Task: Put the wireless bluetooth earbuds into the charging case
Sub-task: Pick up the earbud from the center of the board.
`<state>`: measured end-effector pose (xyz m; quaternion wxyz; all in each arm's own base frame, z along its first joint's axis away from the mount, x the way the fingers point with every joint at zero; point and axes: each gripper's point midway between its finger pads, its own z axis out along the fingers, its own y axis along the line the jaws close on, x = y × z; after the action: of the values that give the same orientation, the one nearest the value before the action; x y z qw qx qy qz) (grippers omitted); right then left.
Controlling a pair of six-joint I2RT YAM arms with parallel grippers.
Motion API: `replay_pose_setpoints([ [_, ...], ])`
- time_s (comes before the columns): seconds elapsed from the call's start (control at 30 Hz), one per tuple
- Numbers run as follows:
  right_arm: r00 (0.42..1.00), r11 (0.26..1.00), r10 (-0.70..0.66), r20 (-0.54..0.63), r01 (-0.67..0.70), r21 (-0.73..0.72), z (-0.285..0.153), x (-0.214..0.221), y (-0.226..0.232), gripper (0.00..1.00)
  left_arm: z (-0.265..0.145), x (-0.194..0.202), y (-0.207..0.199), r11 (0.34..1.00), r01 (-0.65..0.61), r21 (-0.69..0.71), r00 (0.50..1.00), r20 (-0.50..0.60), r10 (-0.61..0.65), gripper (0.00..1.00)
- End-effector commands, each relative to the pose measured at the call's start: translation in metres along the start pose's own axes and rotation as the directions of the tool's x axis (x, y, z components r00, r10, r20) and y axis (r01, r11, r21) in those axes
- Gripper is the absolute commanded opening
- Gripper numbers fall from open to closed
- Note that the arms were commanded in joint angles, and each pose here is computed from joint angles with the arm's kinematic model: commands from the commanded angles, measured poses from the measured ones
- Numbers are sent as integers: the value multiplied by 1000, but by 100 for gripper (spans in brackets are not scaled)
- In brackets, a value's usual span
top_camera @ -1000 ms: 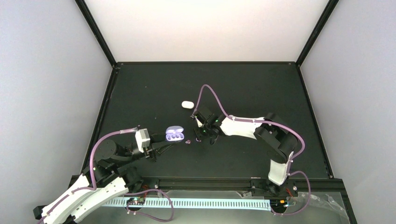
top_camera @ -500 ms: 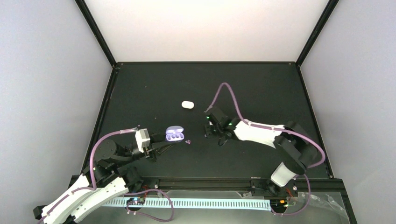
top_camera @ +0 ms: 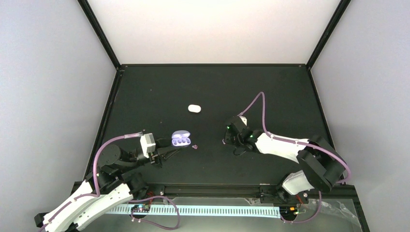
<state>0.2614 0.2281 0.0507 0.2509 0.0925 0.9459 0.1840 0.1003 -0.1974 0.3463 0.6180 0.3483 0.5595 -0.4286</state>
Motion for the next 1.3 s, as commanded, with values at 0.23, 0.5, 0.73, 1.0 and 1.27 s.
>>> replay_pose_setpoints([
  [0.23,1000,999,-25,-9,24,-33,-5,-7,13,28,3,-1,3,1000,1,-13,1000,1,-1,2],
  [0.5,940,941,-337,-52,337,5,-10,-22,20,26,5,1,4,1000,2,-12,1000,-8,-2,1],
  [0.73,965,968,-249,-86,249,-4,3,-12,17,27,6,2,4,1000,3,-12,1000,-13,-3,2],
  [1.0,978,987,-161,-130,160,-18,17,-3,15,29,3,-1,2,1000,0,-5,1000,-3,0,2],
  [1.27,973,984,-175,-148,179,9,23,0,9,28,2,-2,2,1000,-1,-4,1000,2,1,2],
])
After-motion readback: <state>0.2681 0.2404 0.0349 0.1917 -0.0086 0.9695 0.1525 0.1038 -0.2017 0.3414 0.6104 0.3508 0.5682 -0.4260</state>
